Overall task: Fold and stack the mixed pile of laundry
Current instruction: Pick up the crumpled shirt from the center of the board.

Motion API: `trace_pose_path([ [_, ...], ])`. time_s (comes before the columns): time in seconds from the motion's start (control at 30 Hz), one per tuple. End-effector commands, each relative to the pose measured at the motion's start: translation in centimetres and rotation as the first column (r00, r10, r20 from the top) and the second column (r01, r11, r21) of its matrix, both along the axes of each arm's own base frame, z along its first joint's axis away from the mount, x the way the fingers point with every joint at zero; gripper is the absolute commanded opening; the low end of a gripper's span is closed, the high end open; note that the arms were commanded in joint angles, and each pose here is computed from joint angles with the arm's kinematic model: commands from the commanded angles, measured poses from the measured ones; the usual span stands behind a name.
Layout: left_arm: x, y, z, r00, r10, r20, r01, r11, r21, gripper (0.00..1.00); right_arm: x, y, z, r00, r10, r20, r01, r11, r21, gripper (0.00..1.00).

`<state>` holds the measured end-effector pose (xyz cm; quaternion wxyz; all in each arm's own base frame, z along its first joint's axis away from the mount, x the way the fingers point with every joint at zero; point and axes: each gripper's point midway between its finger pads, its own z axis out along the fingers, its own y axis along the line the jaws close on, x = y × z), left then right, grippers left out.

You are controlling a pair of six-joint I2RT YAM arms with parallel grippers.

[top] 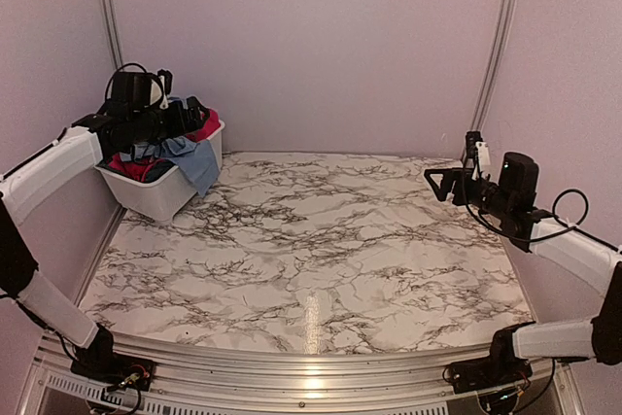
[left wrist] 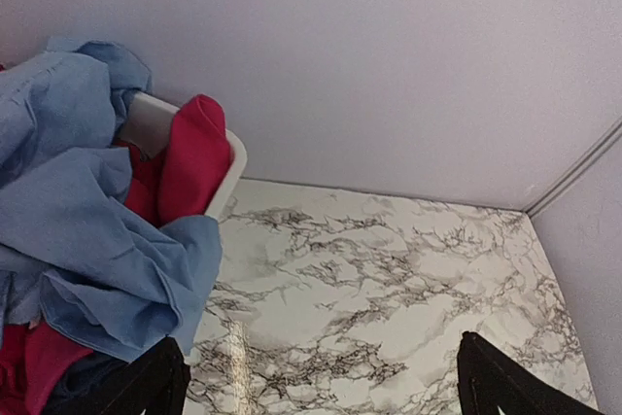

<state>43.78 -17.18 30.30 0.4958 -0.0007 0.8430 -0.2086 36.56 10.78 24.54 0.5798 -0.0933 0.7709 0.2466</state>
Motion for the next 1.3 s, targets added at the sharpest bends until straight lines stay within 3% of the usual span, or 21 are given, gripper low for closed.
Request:
trace_pose_path([
  [0.0,2.4,5.8,6.8,0.984,0.135,0.114,-0.127,0.989,-0.071,0.99,0.1,0.1,2.7,0.998,-0.004,0.065,0.004,1.0,0.004,0.98],
  [0.17,4.9,10.1,9.6,0.961,0.24,0.139,-0.231,0.97,-0.082,0.99,0.0,0.1,2.6,0.998,-0.001,0.061,0.0,1.0,0.005,0.98],
  [0.4,9.3,16.1,8.5,0.913,0.396,0.098,-0.396,0.918,-0.028,0.99,-0.2,0.0,2.4,0.998,0.011,0.06,-0.011,1.0,0.008,0.99],
  [0.63,11.0,21.0,3.9,0.811,0.585,0.034,-0.584,0.803,0.122,0.99,-0.3,-0.1,2.2,0.998,0.015,0.056,-0.015,1.0,0.004,0.98],
  [0.8,11.5,23.8,-0.3,0.735,0.678,0.007,-0.65,0.702,0.291,0.99,-0.2,-0.1,2.3,0.998,0.017,0.059,-0.017,1.0,0.003,0.99],
  [0.9,12.5,23.7,-3.2,0.742,0.669,-0.037,-0.624,0.71,0.327,0.99,0.0,-0.1,2.5,0.998,0.019,0.059,-0.019,1.0,0.007,0.98],
  [0.97,13.3,23.0,-4.7,0.761,0.645,-0.068,-0.595,0.737,0.321,0.9,0.1,0.0,2.7,0.998,0.023,0.059,-0.024,1.0,0.009,0.99],
  [1.1,13.9,21.1,-4.9,0.811,0.576,-0.101,-0.539,0.804,0.252,0.48,0.0,-0.1,2.8,0.998,0.016,0.058,-0.017,1.0,0.009,0.99],
  [1.27,13.1,17.1,1.0,0.892,0.452,0.011,-0.45,0.886,0.114,0.08,-0.2,-0.3,3.0,0.998,0.011,0.062,-0.011,1.0,0.004,0.99],
])
